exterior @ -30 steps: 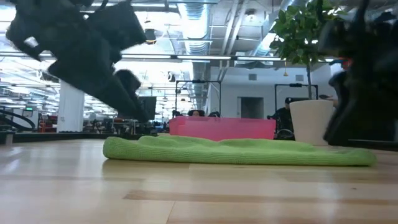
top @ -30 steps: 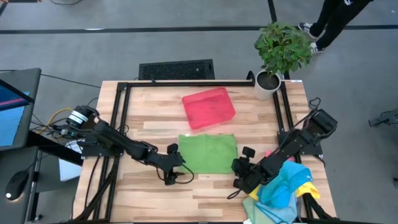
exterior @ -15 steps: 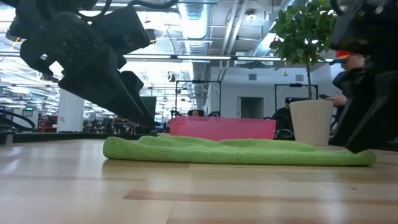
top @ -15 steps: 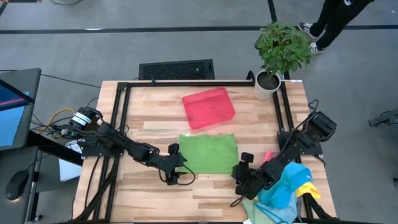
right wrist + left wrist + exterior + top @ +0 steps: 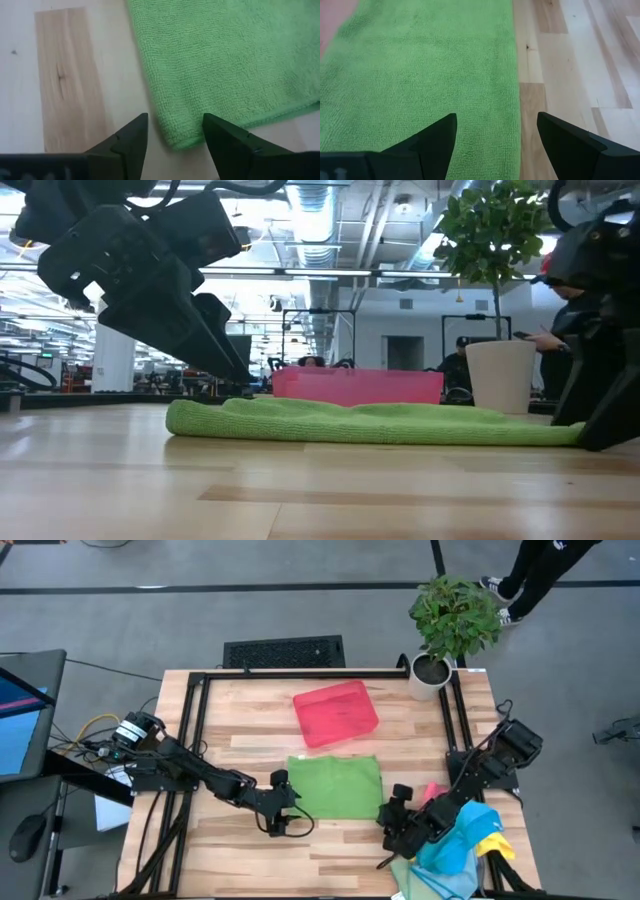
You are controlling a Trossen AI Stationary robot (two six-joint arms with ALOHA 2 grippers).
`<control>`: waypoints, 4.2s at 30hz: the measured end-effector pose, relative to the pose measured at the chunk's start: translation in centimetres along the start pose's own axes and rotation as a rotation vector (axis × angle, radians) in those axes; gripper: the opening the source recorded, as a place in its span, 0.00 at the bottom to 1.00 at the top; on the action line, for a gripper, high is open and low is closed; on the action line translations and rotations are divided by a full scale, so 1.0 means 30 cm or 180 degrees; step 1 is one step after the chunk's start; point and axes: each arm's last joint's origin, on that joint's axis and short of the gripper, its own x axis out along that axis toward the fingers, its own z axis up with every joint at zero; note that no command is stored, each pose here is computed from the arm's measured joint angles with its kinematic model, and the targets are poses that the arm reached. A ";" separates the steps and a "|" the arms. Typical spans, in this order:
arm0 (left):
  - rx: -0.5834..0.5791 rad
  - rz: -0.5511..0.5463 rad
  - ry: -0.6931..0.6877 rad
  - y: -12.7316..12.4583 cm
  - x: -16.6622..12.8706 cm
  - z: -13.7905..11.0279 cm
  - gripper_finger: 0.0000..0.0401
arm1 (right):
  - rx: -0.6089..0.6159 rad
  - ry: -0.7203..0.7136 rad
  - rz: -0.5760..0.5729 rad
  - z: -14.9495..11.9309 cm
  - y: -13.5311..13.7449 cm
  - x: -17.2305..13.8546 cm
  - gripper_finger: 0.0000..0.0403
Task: Fold microfiber towels
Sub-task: Fold the green microfiber cloth
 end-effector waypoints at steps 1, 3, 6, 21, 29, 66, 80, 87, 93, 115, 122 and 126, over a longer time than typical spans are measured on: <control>0.0004 -0.0001 -0.0002 0.000 0.000 0.000 0.67 | 0.0019 0.0007 -0.0008 -0.004 -0.004 0.002 0.54; 0.0006 0.0001 -0.0001 0.000 0.000 0.000 0.67 | 0.0019 0.0019 -0.0024 -0.010 -0.008 0.004 0.53; 0.0031 0.0003 0.0003 0.000 0.000 0.000 0.67 | -0.0003 0.0034 -0.0044 -0.012 -0.013 0.006 0.50; 0.0015 -0.0095 0.0029 -0.006 -0.002 -0.002 0.67 | -0.0291 0.0068 -0.0075 0.040 -0.016 -0.020 0.06; 0.0070 -0.0130 0.0043 -0.028 -0.009 -0.011 0.67 | -0.0639 -0.0031 -0.0159 0.191 -0.030 -0.040 0.08; 0.0205 0.0199 0.0389 -0.031 -0.023 -0.062 0.67 | -0.1362 -0.1433 0.0553 0.593 -0.102 0.114 0.08; 0.0145 0.0229 0.0438 -0.028 -0.024 -0.067 0.67 | -0.1615 -0.1387 0.0570 0.675 -0.041 0.264 0.09; 0.0118 0.0214 0.0445 -0.028 -0.024 -0.067 0.67 | -0.1582 -0.1270 0.0636 0.677 -0.052 0.355 0.09; 0.0081 0.0065 0.0526 -0.031 -0.029 -0.068 0.67 | -0.1580 -0.1256 0.0851 0.695 -0.051 0.400 0.12; -0.0182 0.0341 0.0323 -0.068 -0.265 0.027 0.67 | -0.1118 -0.1176 0.0945 0.726 -0.128 0.422 0.58; -0.0274 0.0231 0.0171 -0.073 -0.246 -0.021 0.67 | -0.0679 -0.0939 0.0783 0.731 -0.220 0.457 0.57; -0.0353 0.0286 0.0184 -0.067 -0.242 -0.047 0.67 | -0.0772 -0.1086 0.0767 0.766 -0.228 0.395 0.56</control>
